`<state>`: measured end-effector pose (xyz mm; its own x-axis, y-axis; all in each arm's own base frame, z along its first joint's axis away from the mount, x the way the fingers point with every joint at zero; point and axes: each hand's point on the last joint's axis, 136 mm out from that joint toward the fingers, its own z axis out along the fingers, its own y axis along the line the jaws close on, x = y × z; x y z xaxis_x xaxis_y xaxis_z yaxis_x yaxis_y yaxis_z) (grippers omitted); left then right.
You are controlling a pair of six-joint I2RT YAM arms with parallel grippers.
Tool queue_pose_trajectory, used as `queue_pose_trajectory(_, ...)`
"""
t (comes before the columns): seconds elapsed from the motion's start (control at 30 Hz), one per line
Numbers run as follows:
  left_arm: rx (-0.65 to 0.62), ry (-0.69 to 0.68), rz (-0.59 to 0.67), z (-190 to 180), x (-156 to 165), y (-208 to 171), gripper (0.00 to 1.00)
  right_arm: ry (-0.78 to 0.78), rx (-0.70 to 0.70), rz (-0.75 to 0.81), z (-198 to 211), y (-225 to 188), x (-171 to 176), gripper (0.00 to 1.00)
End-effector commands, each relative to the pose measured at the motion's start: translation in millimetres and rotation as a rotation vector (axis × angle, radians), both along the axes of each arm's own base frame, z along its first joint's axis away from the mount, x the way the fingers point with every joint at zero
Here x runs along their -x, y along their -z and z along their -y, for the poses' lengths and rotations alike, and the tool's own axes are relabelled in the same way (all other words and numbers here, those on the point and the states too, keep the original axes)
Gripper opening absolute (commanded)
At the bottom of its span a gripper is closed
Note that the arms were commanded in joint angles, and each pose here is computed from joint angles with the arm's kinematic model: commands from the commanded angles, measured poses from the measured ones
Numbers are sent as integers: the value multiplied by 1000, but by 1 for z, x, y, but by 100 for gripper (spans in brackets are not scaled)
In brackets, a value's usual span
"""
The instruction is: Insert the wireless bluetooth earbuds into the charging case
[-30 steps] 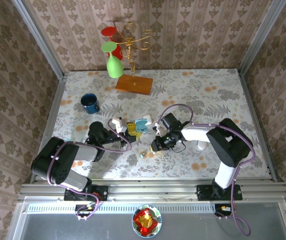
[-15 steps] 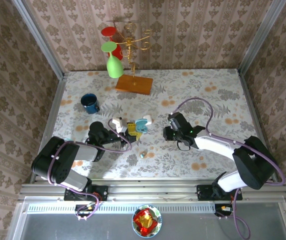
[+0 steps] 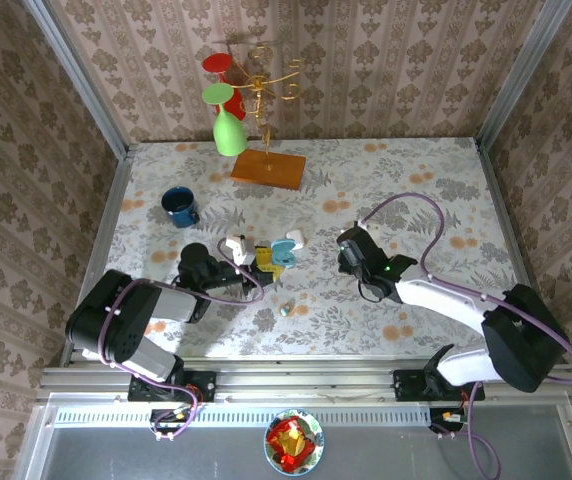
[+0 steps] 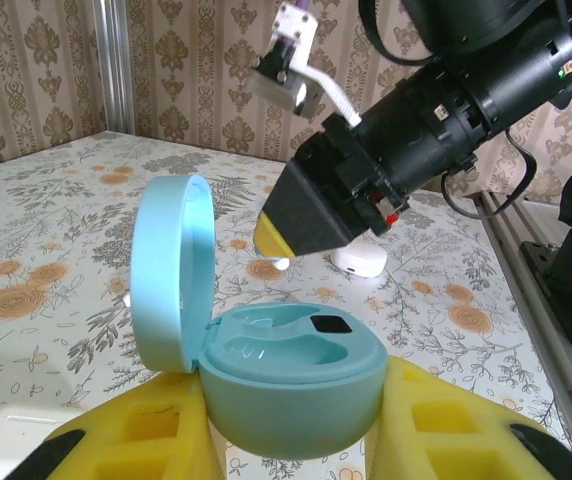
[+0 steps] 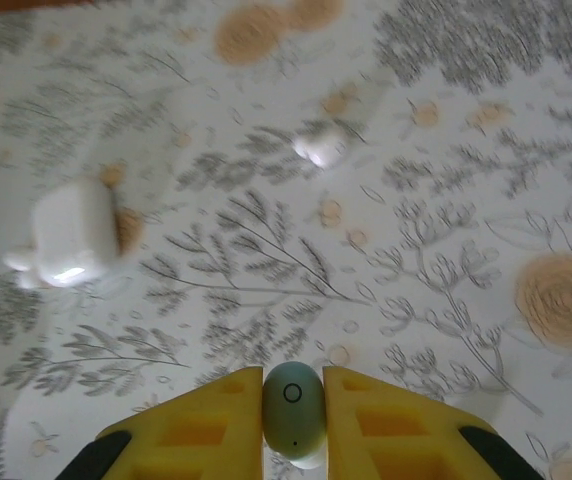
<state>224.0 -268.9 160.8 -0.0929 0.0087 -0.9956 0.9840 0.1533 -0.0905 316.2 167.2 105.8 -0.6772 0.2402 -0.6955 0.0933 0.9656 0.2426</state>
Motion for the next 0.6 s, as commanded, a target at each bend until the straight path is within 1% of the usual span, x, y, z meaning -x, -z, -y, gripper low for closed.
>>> queue_pose_trajectory(0.0,16,31,38,2,1,-8,27,-153,-46,136,-19,-27,0,19)
queue_pose_trajectory(0.13,20,54,39,4,4,-10,27,-428,-178,319,-57,-72,16,17)
queue_pose_trajectory(0.17,22,58,39,4,5,-11,28,-478,-202,343,-63,-80,22,16)
queue_pose_trajectory(0.2,23,64,37,4,6,-11,28,-518,-221,357,-68,-86,26,14)
queue_pose_trajectory(0.3,28,102,34,7,11,-14,28,-648,-275,371,-87,-102,38,14)
queue_pose_trajectory(0.43,33,119,22,9,13,-16,28,-804,-399,386,-114,-120,54,14)
queue_pose_trajectory(0.57,38,151,9,10,15,-19,27,-868,-482,393,-132,-126,56,14)
